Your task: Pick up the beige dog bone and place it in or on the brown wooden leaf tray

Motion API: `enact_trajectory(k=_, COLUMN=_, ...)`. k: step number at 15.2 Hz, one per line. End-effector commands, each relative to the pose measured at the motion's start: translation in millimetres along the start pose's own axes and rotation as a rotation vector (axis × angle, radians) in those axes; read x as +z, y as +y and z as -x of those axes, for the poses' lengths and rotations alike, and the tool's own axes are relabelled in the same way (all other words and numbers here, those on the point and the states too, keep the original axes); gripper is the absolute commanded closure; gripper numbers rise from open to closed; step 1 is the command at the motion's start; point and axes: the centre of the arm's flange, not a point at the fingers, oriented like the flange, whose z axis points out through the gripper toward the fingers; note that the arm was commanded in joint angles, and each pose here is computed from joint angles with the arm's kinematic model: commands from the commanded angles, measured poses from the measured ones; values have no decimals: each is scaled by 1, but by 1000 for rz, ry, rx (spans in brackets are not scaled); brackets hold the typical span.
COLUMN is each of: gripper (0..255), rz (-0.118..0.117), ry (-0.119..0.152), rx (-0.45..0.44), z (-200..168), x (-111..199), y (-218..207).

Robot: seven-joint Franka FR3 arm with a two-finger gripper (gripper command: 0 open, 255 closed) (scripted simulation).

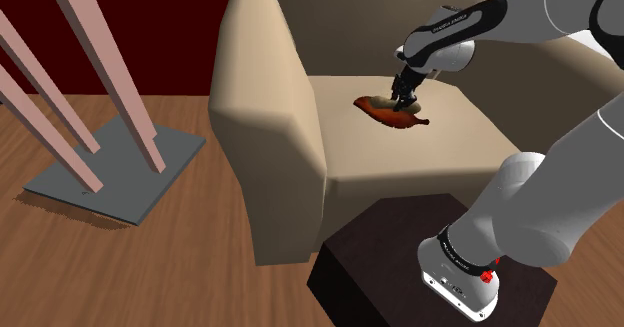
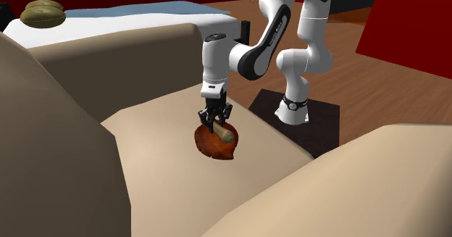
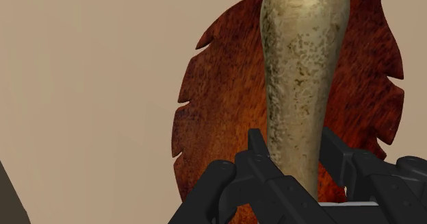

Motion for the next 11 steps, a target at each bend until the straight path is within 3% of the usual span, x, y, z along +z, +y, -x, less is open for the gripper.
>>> enact_trajectory(k=1, gripper=255, rz=0, ry=0, rx=1, z=0, x=0, y=0)
enact_trajectory(k=4, gripper=255, rz=0, ry=0, rx=1, z=0, x=0, y=0)
enact_trajectory(k=5, gripper=0, rz=0, ry=0, rx=1, z=0, x=0, y=0)
enact_trajectory(k=10, gripper=0, rz=0, ry=0, rx=1, z=0, x=0, y=0)
enact_trajectory(k=11, gripper=0, rz=0, ry=0, rx=1, z=0, x=-13, y=0)
